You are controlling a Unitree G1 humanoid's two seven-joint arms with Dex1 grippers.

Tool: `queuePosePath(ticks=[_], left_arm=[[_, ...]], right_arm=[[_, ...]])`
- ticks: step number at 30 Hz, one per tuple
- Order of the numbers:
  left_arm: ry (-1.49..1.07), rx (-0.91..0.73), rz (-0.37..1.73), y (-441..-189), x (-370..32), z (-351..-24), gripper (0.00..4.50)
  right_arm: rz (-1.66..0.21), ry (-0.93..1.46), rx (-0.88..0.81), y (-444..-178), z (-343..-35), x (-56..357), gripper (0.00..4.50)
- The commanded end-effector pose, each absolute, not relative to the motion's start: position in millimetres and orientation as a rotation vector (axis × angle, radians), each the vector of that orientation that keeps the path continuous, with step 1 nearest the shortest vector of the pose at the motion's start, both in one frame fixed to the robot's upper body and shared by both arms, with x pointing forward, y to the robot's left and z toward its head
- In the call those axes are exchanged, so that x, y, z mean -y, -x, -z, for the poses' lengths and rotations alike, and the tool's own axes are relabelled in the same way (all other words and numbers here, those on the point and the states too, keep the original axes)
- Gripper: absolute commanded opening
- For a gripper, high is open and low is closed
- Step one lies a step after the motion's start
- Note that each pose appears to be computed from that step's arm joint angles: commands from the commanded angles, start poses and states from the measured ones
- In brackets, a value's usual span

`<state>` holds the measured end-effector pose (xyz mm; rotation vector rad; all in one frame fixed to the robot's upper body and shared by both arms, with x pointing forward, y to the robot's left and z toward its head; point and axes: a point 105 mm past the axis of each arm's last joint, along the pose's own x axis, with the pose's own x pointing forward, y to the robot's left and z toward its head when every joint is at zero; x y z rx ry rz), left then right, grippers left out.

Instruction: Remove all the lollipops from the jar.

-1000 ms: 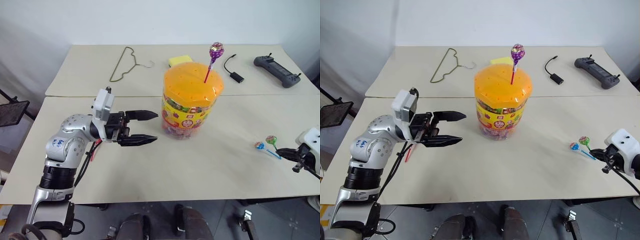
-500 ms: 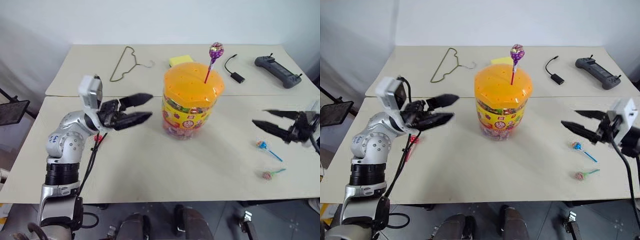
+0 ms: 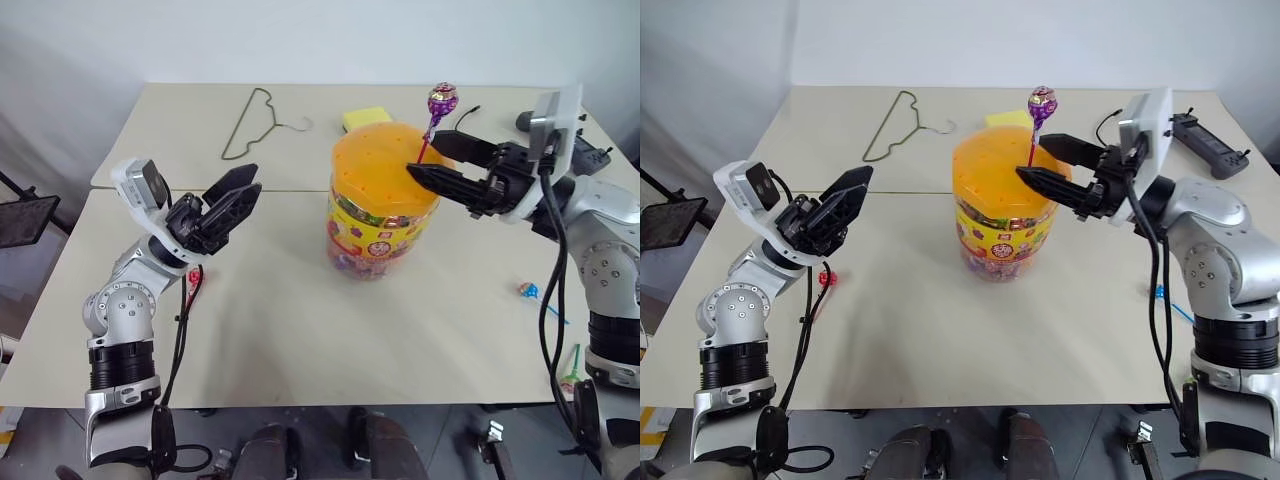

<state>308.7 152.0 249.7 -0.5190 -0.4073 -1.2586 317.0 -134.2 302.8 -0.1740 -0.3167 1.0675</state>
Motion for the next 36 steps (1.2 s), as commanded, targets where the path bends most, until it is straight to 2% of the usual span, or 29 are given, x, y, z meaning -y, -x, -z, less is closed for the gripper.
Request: queuePosePath(ticks=[1,2,5,10,12,16,19,22,24,26,30,34,36], left_arm=[[0.474,0.454,1.270,-302.7,-153.1,-257.7,3.74],[0.474,0.456,1.273,-302.1,-152.4,-258.3,3.74],[0.478,0.483,1.292,-299.0,-149.7,-263.9,3.74],[0.489,0.506,1.304,-296.9,-148.9,-268.6,3.74],[0.487,0.506,1.303,-297.3,-149.3,-268.5,3.74],[0.471,0.508,1.320,-296.7,-147.4,-270.2,3.74],[0.436,0.515,1.355,-293.8,-143.0,-274.7,3.74],[0.395,0.533,1.388,-290.8,-138.3,-282.5,3.74],[0.236,0.504,1.434,-285.9,-125.2,-281.3,3.74],[0.079,0.436,1.477,-282.1,-115.6,-269.1,3.74],[-0.199,0.262,1.506,-285.8,-111.2,-228.2,3.74],[-0.237,0.239,1.531,-288.2,-109.5,-218.5,3.74],[-0.236,0.244,1.541,-288.4,-107.6,-219.4,3.74]], right_arm=[[-1.066,0.193,0.339,-315.0,-310.9,131.4,2.91],[-1.066,0.190,0.339,-315.6,-311.2,131.3,2.91],[-1.064,0.161,0.340,-318.3,-313.6,131.8,2.27],[-1.074,0.107,0.376,-318.0,-319.7,134.6,0.45],[-1.072,0.069,0.404,-317.8,-325.6,136.9,0.01],[-1.100,0.052,0.438,-312.1,-332.4,140.6,0.01],[-1.120,-0.019,0.521,-301.9,-351.5,150.8,0.01],[-1.064,-0.029,0.576,-294.9,-368.8,171.1,0.01],[-0.967,0.079,0.437,-297.5,-351.4,203.0,0.01],[-0.830,0.212,0.209,-305.3,-317.1,236.3,0.01],[-0.639,0.275,0.021,-306.6,-276.6,282.5,0.01],[-0.495,0.472,-0.259,-302.9,-210.5,324.5,0.01],[-0.439,0.510,-0.338,-299.7,-190.8,339.7,0.01]])
